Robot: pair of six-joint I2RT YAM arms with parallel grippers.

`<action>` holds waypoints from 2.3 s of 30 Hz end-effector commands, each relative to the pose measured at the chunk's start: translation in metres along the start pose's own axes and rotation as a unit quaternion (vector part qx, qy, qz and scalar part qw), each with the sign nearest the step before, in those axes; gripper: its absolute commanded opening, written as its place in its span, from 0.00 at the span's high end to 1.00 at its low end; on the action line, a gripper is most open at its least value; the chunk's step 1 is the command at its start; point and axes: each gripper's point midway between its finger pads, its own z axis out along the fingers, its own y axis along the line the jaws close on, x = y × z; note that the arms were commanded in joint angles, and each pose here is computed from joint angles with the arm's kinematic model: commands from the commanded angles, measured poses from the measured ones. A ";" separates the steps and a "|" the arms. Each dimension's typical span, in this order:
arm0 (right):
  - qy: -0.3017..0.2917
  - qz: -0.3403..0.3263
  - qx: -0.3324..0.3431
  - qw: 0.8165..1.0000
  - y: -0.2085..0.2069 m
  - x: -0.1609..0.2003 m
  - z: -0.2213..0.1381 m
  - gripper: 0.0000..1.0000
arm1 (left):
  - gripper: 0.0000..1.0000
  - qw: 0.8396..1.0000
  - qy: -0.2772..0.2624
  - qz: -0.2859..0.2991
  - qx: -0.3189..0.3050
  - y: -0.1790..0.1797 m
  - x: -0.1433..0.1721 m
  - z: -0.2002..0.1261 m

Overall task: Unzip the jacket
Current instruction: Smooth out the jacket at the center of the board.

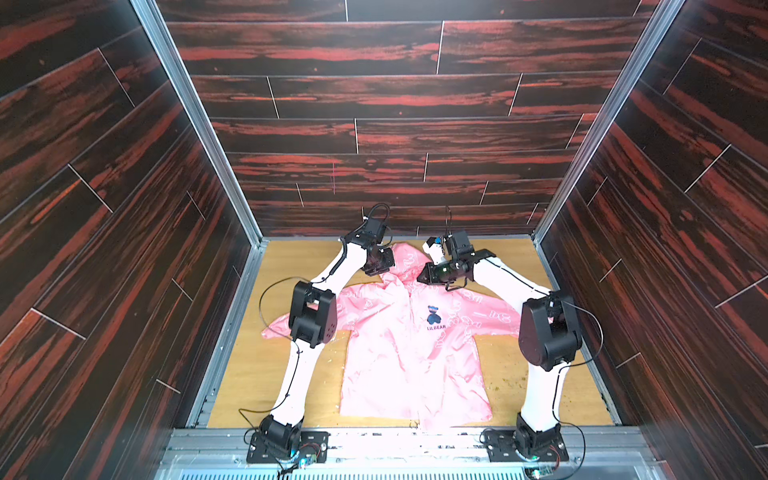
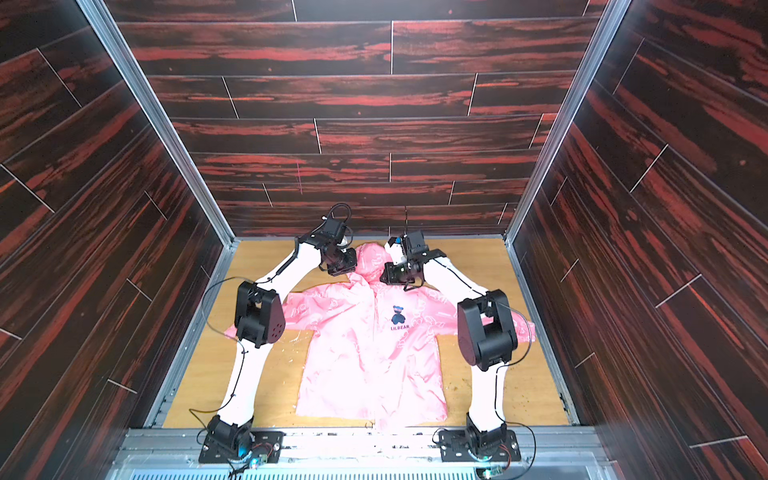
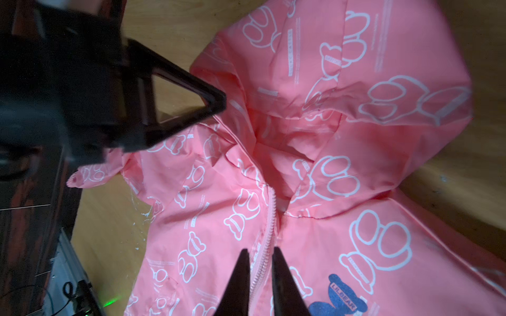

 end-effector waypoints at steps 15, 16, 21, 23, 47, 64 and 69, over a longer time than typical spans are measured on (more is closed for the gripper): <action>0.019 0.013 -0.078 0.997 0.030 0.004 0.010 0.77 | 0.14 0.987 -0.124 0.095 -0.021 0.035 -0.015 -0.106; 0.018 0.006 -0.075 0.997 0.031 0.005 0.006 0.76 | 0.00 0.978 -0.168 0.121 -0.031 0.032 -0.023 -0.132; 0.011 -0.007 -0.074 0.997 0.039 0.008 -0.011 0.75 | 0.00 0.945 -0.244 0.161 -0.144 0.067 -0.009 -0.219; 0.015 -0.015 -0.079 0.997 0.047 0.010 -0.013 0.74 | 0.00 0.937 -0.236 0.170 -0.193 0.090 0.010 -0.235; 0.047 -0.063 -0.086 0.993 0.074 0.045 -0.021 0.66 | 0.00 0.919 -0.075 -0.120 -0.369 0.265 0.203 -0.207; 0.060 -0.081 -0.059 0.993 0.059 0.062 -0.021 0.59 | 0.01 0.926 0.044 -0.072 -0.367 0.283 0.179 -0.173; 0.061 -0.082 -0.059 0.993 0.059 0.062 -0.020 0.58 | 0.00 0.913 0.024 -0.069 -0.400 0.294 0.171 -0.186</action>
